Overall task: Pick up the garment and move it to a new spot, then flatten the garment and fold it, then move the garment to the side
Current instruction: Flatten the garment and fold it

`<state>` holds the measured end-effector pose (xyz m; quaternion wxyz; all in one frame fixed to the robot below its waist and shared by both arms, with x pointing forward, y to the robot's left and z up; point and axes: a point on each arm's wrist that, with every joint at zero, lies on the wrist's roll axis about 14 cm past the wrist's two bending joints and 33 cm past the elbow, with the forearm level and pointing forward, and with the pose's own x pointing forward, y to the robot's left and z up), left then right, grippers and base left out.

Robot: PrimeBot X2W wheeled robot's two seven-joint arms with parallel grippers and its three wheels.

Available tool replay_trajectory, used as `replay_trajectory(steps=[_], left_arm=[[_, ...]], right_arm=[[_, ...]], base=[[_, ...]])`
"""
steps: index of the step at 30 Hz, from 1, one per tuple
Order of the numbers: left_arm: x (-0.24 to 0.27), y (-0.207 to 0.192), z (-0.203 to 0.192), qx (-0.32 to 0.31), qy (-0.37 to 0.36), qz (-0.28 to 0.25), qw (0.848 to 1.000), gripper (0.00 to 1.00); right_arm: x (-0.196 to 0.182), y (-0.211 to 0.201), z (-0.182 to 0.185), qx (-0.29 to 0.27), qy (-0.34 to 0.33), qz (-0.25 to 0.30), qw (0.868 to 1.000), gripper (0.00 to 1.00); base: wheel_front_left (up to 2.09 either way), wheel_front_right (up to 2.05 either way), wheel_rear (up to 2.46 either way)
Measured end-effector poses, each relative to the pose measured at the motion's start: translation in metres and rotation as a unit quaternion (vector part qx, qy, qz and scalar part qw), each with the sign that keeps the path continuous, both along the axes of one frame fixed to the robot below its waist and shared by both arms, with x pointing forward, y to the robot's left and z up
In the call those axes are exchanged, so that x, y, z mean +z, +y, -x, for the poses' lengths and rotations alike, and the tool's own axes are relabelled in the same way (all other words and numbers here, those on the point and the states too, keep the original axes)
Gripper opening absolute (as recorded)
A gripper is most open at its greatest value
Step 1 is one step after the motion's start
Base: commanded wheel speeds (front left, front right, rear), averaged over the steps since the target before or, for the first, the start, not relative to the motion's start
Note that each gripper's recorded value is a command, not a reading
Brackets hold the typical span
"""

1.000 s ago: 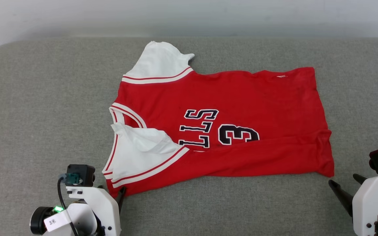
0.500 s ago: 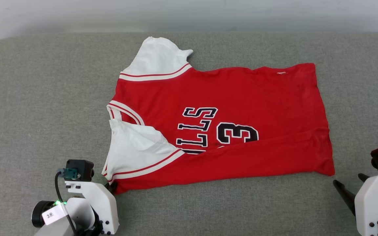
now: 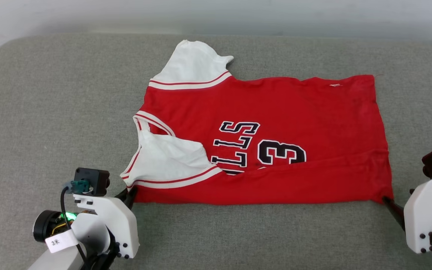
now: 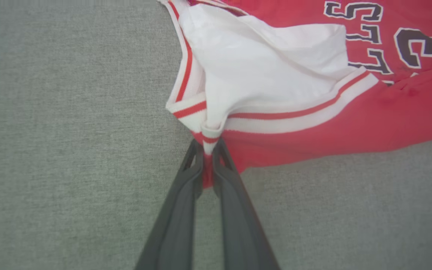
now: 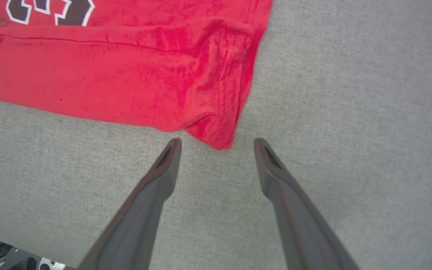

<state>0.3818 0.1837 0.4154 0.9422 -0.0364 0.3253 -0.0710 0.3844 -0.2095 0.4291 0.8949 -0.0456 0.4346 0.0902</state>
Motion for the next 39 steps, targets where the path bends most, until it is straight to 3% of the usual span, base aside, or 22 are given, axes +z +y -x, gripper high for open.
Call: replay_trajectory(steps=[18, 19, 20, 21, 33, 39], left_arm=[[0.001, -0.003, -0.001, -0.009, 0.004, -0.010, 1.000, 0.00], [0.001, -0.003, -0.001, -0.008, 0.005, -0.010, 1.000, 0.00], [0.000, -0.003, -0.001, -0.008, 0.006, -0.010, 1.000, 0.00], [0.000, -0.003, 0.000, -0.008, 0.008, -0.010, 1.000, 0.00], [0.000, -0.003, 0.013, -0.012, 0.021, -0.015, 1.000, 0.00], [0.001, -0.003, 0.032, -0.014, 0.032, -0.013, 0.999, 0.00]], right_arm=[[-0.069, 0.010, -0.016, 0.006, 0.084, 0.019, 0.996, 1.00], [-0.071, 0.010, -0.015, 0.007, 0.089, 0.018, 0.996, 0.93], [-0.072, 0.010, -0.014, 0.008, 0.091, 0.019, 0.996, 0.33], [-0.073, 0.010, -0.014, 0.009, 0.092, 0.020, 0.996, 0.00], [-0.057, -0.007, -0.013, -0.007, 0.072, 0.015, 0.997, 0.00], [-0.045, -0.020, 0.005, -0.014, 0.072, 0.020, 0.997, 0.00]], base=[[0.00, 0.00, 0.00], [0.00, 0.00, 0.00], [0.00, 0.00, 0.00], [0.00, 0.00, 0.00], [0.00, 0.00, 0.00], [0.00, 0.00, 0.00]])
